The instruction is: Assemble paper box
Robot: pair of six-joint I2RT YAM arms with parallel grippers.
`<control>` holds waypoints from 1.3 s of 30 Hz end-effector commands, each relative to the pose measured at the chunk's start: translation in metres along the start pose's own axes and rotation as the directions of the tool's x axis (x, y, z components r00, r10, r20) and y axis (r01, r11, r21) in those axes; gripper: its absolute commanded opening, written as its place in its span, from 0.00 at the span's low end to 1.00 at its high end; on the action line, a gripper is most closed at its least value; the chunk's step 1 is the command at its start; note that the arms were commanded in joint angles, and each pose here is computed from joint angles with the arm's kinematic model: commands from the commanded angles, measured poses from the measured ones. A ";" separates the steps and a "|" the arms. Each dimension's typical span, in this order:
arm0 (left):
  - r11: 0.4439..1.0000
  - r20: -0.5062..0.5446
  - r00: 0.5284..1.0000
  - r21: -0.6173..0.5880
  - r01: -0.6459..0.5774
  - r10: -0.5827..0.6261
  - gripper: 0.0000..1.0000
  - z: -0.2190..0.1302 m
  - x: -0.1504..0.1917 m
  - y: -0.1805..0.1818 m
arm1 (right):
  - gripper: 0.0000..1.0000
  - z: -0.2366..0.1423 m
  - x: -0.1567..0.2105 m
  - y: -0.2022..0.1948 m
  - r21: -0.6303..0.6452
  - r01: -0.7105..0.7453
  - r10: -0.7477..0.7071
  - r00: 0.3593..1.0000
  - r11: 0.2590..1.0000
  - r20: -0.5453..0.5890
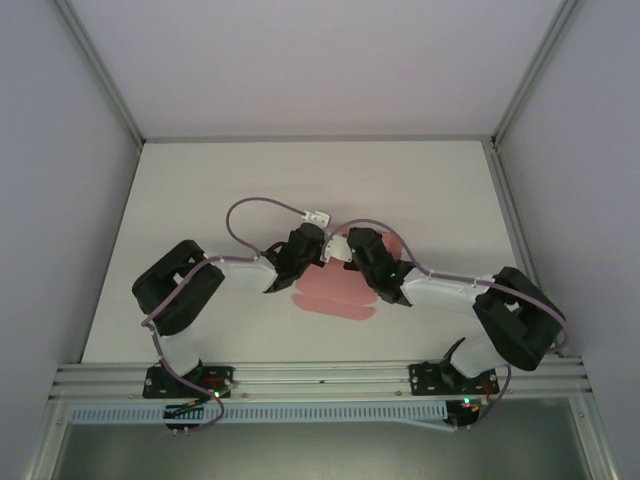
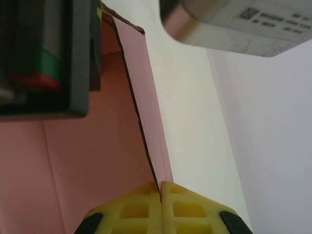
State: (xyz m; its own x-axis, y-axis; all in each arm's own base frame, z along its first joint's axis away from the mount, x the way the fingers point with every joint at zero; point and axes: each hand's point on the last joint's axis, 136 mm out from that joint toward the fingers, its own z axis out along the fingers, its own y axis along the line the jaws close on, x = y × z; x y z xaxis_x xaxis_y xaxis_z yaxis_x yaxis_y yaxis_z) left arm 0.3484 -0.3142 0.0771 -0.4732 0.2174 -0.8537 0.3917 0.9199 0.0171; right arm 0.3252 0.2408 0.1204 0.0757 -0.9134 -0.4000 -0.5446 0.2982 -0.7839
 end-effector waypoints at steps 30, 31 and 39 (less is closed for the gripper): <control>0.903 -0.027 1.000 -0.430 -0.020 0.009 0.00 -0.019 0.034 0.077 | 0.00 0.001 0.021 -0.005 -0.019 -0.123 0.120 0.987 0.992 -0.108; 0.918 -0.009 1.000 -0.397 -0.016 0.014 0.00 -0.022 0.028 0.073 | 0.09 0.001 0.020 -0.007 -0.018 -0.138 0.135 0.986 0.990 -0.101; 0.969 0.130 0.991 -0.248 0.014 0.019 0.00 -0.055 -0.041 0.038 | 1.00 -0.044 -0.035 -0.064 -0.030 -0.333 0.333 0.928 0.942 0.167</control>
State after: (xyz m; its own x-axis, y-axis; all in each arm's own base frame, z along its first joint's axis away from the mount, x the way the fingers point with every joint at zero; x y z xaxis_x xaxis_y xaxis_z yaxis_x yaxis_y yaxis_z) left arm 0.3375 -0.2736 0.1091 -0.4056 0.1921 -0.8936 0.2157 0.9702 0.1106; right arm 0.3234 0.2301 0.1406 -0.0283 -0.8362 -0.5476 -0.5916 0.4556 -0.6652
